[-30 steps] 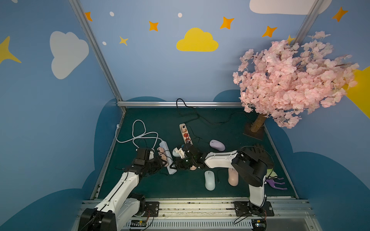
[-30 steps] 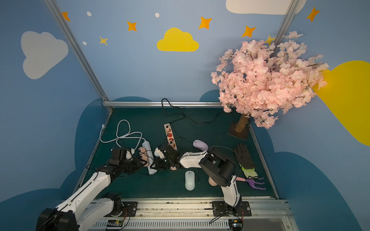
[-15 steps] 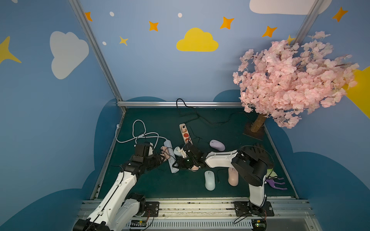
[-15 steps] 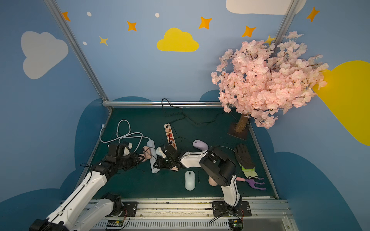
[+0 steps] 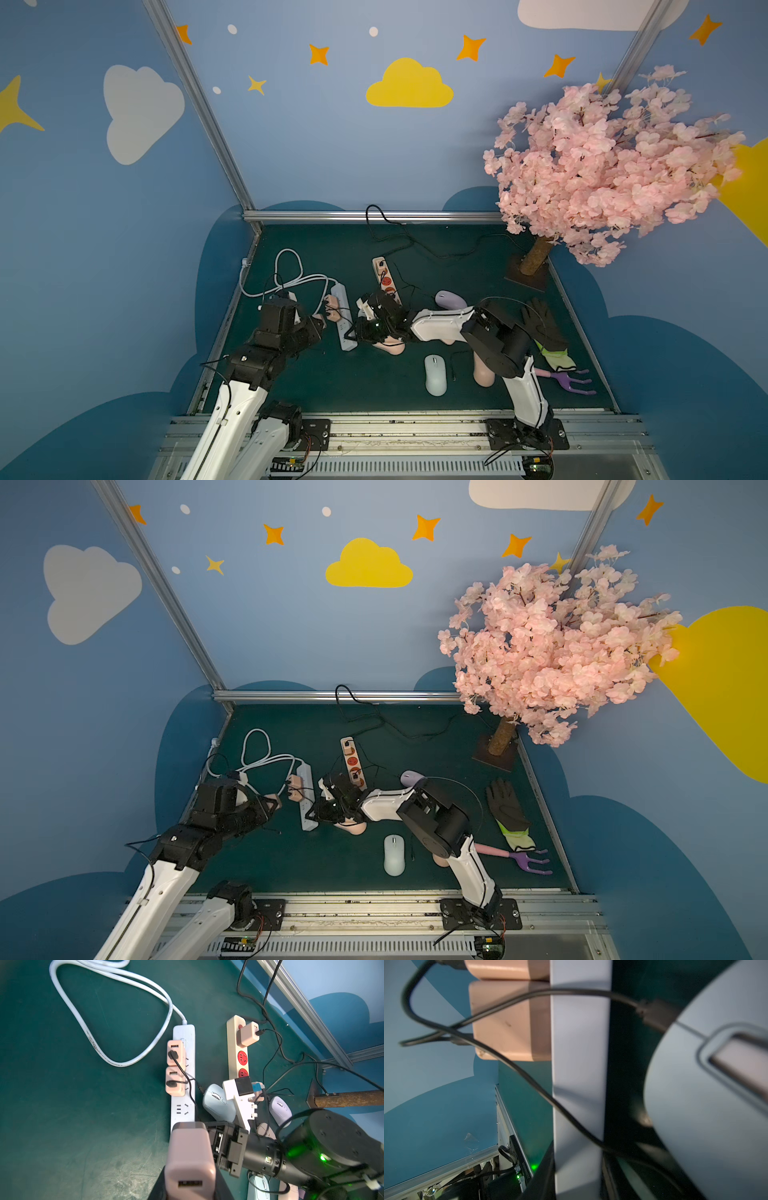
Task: Unplug the wireless mouse
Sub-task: Place the socket at the center of the board, then remove the power cord from the plug.
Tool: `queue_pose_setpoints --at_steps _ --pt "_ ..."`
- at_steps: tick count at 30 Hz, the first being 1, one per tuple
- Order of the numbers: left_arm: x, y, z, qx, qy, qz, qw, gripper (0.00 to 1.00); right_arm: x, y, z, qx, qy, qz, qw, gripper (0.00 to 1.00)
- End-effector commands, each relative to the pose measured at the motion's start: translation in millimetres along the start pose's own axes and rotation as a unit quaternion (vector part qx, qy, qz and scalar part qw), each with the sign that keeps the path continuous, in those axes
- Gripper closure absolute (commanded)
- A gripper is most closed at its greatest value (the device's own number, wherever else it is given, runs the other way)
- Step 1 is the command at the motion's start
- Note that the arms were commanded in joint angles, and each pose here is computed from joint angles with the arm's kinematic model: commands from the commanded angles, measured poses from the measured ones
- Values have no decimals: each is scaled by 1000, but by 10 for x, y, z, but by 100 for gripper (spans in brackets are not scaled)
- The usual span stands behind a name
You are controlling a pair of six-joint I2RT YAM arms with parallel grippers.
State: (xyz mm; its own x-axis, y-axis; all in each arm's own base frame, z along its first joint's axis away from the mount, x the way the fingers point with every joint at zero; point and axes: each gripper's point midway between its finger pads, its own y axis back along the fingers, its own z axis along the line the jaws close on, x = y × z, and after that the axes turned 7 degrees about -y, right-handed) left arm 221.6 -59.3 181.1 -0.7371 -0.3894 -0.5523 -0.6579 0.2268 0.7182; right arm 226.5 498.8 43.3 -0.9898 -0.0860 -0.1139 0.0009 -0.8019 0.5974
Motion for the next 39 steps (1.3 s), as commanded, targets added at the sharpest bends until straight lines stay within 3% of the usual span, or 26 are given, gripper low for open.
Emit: queue_pose_setpoints --at_steps 1,3,7,17,20,28,33,35,39 --pt "48 61 64 -17 -14 11 1000 96 -83 -23 90 6 19 -2 1000 83" --pt "46 72 57 -16 -17 11 1000 96 -107 12 158 5 28 -6 1000 68" --pt "44 72 43 -13 -20 13 1000 96 -97 118 277 -4 45 -13 999 52" --pt "-14 61 -261 57 -54 27 997 96 271 675 575 -5 131 -43 990 43" --pt "-14 42 -462 107 -67 44 991 96 400 913 570 7 169 -61 984 43" --pt "126 32 -1131 242 -116 96 958 96 596 1619 526 7 312 -136 940 38" --pt "278 95 -1530 296 -163 126 933 96 499 1989 379 79 378 -178 905 27" --pt "322 111 -1641 306 -175 134 926 96 565 2117 404 96 441 -159 878 25" --pt "388 154 -1828 337 -185 155 910 96 527 2449 357 147 449 -172 864 25"
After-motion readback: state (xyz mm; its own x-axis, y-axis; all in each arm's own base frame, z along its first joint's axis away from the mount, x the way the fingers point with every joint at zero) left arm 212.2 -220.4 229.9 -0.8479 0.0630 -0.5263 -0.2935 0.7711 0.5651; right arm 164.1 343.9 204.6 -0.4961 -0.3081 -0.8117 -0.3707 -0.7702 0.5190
